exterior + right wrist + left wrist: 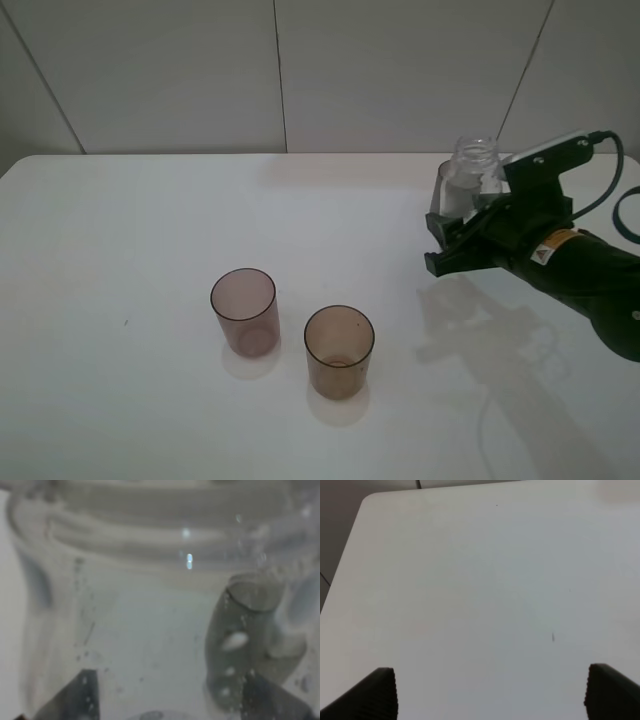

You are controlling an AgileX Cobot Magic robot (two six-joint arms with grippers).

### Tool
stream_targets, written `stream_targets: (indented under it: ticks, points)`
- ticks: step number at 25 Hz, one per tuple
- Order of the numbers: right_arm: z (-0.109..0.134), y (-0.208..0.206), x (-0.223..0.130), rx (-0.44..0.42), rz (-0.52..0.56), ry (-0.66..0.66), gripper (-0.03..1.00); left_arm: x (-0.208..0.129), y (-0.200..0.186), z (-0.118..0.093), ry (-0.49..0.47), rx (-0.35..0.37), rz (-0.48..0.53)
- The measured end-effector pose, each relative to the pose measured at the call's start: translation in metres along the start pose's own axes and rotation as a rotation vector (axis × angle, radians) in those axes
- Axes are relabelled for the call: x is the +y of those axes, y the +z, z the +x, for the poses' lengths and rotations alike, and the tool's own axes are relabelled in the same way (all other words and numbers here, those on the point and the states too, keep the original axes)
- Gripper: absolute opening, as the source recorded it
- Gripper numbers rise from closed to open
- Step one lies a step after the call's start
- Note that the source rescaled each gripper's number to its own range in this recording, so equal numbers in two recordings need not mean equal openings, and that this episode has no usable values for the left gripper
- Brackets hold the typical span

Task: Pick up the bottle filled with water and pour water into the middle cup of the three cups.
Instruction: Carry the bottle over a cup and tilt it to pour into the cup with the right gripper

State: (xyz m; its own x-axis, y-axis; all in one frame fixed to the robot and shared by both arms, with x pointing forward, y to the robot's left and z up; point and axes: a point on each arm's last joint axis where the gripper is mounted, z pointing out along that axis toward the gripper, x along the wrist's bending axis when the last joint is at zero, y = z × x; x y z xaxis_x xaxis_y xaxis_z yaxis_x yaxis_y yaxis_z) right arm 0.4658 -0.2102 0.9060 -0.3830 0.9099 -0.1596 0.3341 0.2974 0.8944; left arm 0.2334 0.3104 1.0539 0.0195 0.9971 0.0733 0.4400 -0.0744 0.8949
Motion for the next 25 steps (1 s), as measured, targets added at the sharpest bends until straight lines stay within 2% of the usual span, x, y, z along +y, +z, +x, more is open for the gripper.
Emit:
stream_targets:
  ticks: [4,10,12,17,21,25]
  points:
    - [0.000,-0.021,0.009,0.037,0.084,-0.059,0.03,0.000,0.000,0.000,0.000,0.000,0.000]
    - [0.004,-0.055,0.020,0.123,0.179,-0.230,0.03,0.000,0.000,0.000,0.000,0.000,0.000]
    - [0.004,-0.062,0.020,0.151,0.242,-0.270,0.03,0.000,0.000,0.000,0.000,0.000,0.000]
    - [0.003,-0.072,0.024,0.195,0.307,-0.391,0.03,0.000,0.000,0.000,0.000,0.000,0.000]
    - [0.010,-0.076,0.019,0.263,0.349,-0.580,0.03,0.000,0.000,0.000,0.000,0.000,0.000]
    - [0.023,-0.078,0.020,0.331,0.312,-0.770,0.03,0.000,0.000,0.000,0.000,0.000,0.000]
